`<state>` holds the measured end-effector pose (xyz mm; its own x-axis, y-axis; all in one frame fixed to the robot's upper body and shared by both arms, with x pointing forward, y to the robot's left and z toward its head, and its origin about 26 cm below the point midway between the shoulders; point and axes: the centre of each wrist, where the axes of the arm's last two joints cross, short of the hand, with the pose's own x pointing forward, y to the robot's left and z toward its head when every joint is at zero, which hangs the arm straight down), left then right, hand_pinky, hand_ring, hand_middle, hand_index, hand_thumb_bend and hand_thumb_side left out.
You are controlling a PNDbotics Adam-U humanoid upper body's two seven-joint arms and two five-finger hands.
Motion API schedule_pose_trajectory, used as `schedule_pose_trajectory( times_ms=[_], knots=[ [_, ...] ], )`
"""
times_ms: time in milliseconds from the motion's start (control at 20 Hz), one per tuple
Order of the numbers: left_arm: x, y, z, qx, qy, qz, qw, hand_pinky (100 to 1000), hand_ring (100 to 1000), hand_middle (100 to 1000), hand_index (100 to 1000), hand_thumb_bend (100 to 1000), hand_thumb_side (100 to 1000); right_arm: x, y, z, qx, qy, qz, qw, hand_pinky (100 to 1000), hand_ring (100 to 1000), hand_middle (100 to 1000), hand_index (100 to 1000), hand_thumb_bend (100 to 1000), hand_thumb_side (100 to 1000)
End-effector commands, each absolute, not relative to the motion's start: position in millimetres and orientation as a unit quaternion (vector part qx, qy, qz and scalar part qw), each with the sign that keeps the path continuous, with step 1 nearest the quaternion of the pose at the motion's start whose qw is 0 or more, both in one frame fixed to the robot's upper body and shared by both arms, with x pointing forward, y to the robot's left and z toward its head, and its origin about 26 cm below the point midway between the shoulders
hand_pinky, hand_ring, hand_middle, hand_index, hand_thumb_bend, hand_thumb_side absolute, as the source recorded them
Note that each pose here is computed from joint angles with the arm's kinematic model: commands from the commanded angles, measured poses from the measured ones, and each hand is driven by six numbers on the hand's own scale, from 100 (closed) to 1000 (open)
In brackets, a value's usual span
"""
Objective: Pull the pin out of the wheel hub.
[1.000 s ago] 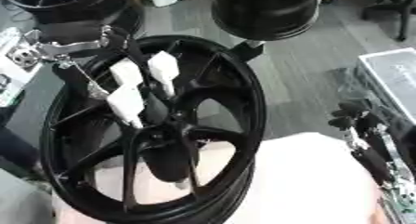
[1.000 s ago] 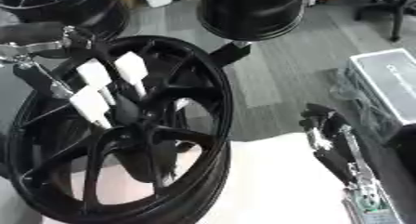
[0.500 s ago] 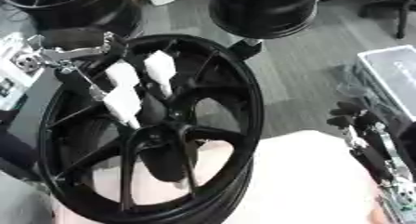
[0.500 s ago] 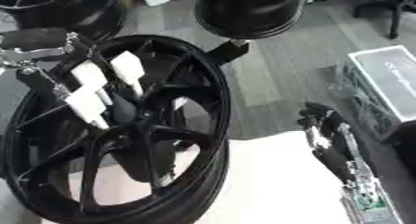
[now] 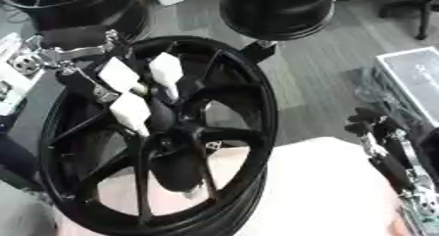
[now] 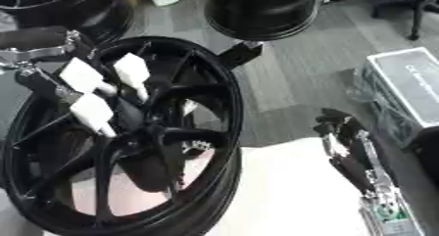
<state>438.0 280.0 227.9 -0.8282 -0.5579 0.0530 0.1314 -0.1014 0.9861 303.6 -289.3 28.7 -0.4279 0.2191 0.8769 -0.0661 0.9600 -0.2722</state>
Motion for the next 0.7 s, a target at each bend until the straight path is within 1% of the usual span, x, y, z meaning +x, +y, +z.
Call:
schedule_pose_trajectory(
  times_ms=[50, 250, 450, 550, 700],
  knots=[
    [435.0, 291.0, 252.4, 0.127, -0.506, -0.848, 0.089, 754, 597, 377, 510, 268, 100, 305.5, -290.7, 34.1, -0.046, -0.839, 0.136, 0.525, 763, 664, 668, 803, 100, 525],
    [431.4, 300.1, 264.6, 0.125, -0.532, -0.833, 0.087, 753, 596, 373, 508, 254, 100, 304.7, -291.8, 33.2, -0.049, -0.838, 0.134, 0.527, 763, 664, 668, 803, 100, 525],
    [423.2, 317.1, 287.3, 0.126, -0.572, -0.807, 0.081, 753, 591, 365, 504, 243, 100, 303.2, -294.1, 31.4, -0.053, -0.836, 0.132, 0.530, 763, 664, 668, 803, 100, 525],
    [416.4, 329.3, 301.0, 0.130, -0.591, -0.792, 0.080, 754, 590, 362, 503, 240, 100, 301.9, -295.9, 30.1, -0.056, -0.835, 0.131, 0.532, 763, 664, 668, 803, 100, 525],
    [398.6, 352.0, 323.5, 0.134, -0.622, -0.767, 0.086, 755, 588, 363, 505, 245, 100, 298.9, -300.5, 27.3, -0.064, -0.831, 0.127, 0.537, 763, 664, 668, 803, 100, 524]
  ],
)
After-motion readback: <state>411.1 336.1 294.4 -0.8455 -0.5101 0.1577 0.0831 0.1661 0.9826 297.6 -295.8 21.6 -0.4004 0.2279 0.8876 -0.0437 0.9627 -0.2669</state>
